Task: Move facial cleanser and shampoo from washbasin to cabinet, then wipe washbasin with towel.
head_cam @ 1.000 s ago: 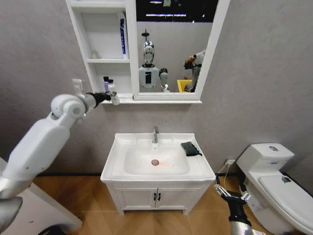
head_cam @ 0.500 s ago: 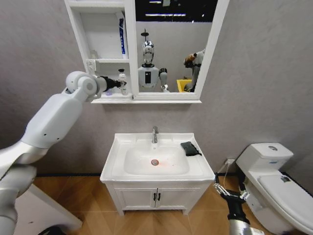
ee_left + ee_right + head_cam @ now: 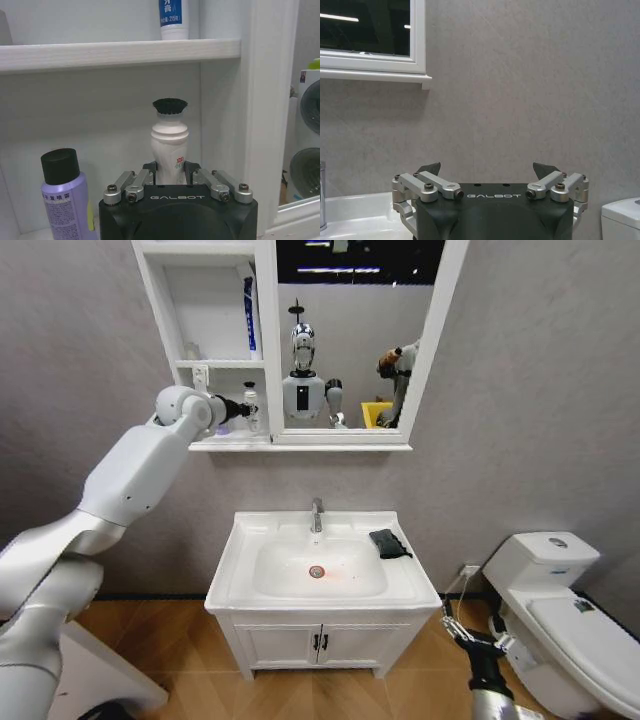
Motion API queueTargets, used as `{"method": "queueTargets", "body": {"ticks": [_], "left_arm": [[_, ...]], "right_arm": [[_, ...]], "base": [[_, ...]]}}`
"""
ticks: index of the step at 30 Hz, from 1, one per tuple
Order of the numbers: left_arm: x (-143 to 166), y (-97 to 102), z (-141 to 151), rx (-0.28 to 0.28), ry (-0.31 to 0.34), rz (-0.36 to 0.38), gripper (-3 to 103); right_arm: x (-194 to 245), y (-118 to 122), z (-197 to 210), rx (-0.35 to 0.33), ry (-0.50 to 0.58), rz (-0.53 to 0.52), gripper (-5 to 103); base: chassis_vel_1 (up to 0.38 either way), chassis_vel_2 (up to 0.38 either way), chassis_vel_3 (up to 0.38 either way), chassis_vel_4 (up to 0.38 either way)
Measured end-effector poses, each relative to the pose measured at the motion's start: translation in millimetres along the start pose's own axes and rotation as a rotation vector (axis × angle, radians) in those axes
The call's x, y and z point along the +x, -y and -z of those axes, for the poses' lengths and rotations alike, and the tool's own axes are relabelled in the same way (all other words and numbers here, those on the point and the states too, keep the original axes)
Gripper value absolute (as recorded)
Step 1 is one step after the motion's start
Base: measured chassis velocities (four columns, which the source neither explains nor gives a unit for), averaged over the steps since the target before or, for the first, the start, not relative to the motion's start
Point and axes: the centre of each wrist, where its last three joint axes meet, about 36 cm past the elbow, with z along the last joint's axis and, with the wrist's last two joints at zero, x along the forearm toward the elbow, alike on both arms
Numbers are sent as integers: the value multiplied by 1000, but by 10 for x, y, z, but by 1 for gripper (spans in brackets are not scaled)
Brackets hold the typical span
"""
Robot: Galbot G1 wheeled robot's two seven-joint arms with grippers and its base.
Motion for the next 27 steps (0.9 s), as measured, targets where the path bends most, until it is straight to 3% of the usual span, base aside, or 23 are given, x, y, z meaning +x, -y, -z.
{"method": "queueTargets", "body": {"ticks": [6,8,11,15,18,19,21,22,24,27], "left_arm": [[-111,-71,-29,13,3,25,28],[-104,-66,-27,11,6,34,33],[-56,-49,-37,5,3,56,49],[-13,-49,-72,4,0,59,55],[100,-71,-145,18,16,78,72],[100,-71,-145,18,16,78,72],[253,-98,-177,20,38,76,82],[253,-98,-177,20,38,76,82],[613,-148,-309,27,92,50,93],[852,-151,-443,26,124,26,97]], "right_arm": [[10,7,-7,2,-6,0,100],[9,14,-11,4,-7,0,100],[-11,11,-9,3,-8,1,100],[-27,-13,-6,-1,-9,4,100],[-18,-55,-4,-2,-12,12,100],[-18,-55,-4,-2,-12,12,100],[-9,-60,1,1,-12,15,100],[-9,-60,1,1,-12,15,100],[-5,-59,5,6,-16,18,100],[-19,-65,6,11,-18,22,100]], "base": [[0,0,0,0],[0,0,0,0],[0,0,0,0],[0,0,0,0],[0,0,0,0],[0,0,0,0],[0,0,0,0],[0,0,0,0],[0,0,0,0],[0,0,0,0]]}}
